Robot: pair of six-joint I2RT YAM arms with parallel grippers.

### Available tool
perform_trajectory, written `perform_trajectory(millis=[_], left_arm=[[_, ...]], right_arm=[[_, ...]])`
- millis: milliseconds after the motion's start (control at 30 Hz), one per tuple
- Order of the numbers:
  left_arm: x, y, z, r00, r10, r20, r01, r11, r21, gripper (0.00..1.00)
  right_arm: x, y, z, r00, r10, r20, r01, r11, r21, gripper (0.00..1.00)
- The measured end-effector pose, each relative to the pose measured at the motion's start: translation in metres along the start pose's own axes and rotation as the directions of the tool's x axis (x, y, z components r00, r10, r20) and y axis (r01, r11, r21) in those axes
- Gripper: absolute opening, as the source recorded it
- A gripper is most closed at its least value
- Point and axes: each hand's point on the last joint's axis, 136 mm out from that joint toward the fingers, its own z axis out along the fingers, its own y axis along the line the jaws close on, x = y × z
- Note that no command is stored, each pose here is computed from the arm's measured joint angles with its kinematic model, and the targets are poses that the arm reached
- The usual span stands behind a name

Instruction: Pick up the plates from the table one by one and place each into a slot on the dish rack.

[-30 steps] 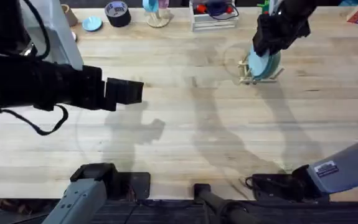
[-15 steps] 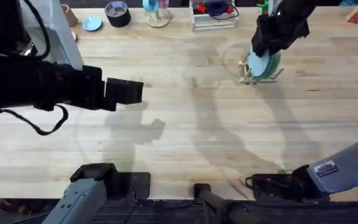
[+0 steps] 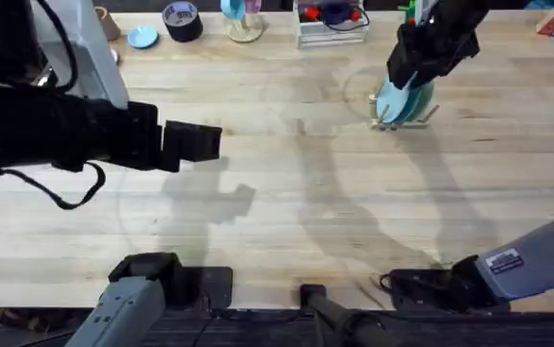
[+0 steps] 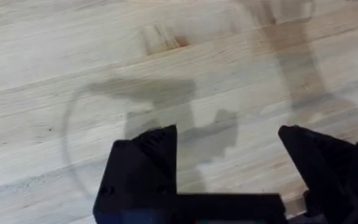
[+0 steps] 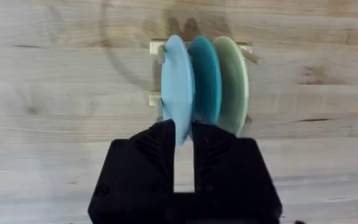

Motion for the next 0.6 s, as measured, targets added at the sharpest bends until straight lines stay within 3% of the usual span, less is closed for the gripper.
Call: perform_trajectory(millis=[167, 267, 300, 400, 433, 600], left_arm=[[0.0, 0.0, 0.0, 1.0, 0.0, 0.0, 0.0, 1.0, 0.0, 0.992], [0.0, 0.0, 0.0, 1.0, 0.0, 0.0, 0.0, 1.0, 0.0, 0.994], [0.0, 0.0, 0.0, 1.0, 0.0, 0.0, 0.0, 1.0, 0.0, 0.994], [0.0, 0.0, 0.0, 1.0, 0.0, 0.0, 0.0, 1.0, 0.0, 0.993], [0.0, 0.0, 0.0, 1.0, 0.0, 0.0, 0.0, 1.0, 0.0, 0.993], [0.0, 0.0, 0.0, 1.0, 0.0, 0.0, 0.0, 1.0, 0.0, 0.993]], right_arm=[[0.001, -0.002, -0.013, 1.0, -0.003, -0.01, 0.003, 1.0, 0.002, 0.27], [-0.003, -0.003, -0.031, 1.0, -0.004, 0.008, 0.004, 1.0, -0.002, 0.412], [-0.003, -0.004, -0.038, 1.0, -0.002, 0.013, 0.002, 1.0, -0.003, 0.507], [0.002, -0.009, -0.065, 1.0, -0.004, 0.03, 0.005, 1.0, -0.006, 0.934], [0.005, -0.011, -0.075, 0.999, -0.005, 0.037, 0.005, 1.0, -0.007, 0.979], [0.024, -0.02, -0.109, 0.999, -0.002, 0.053, 0.003, 1.0, -0.01, 0.993]])
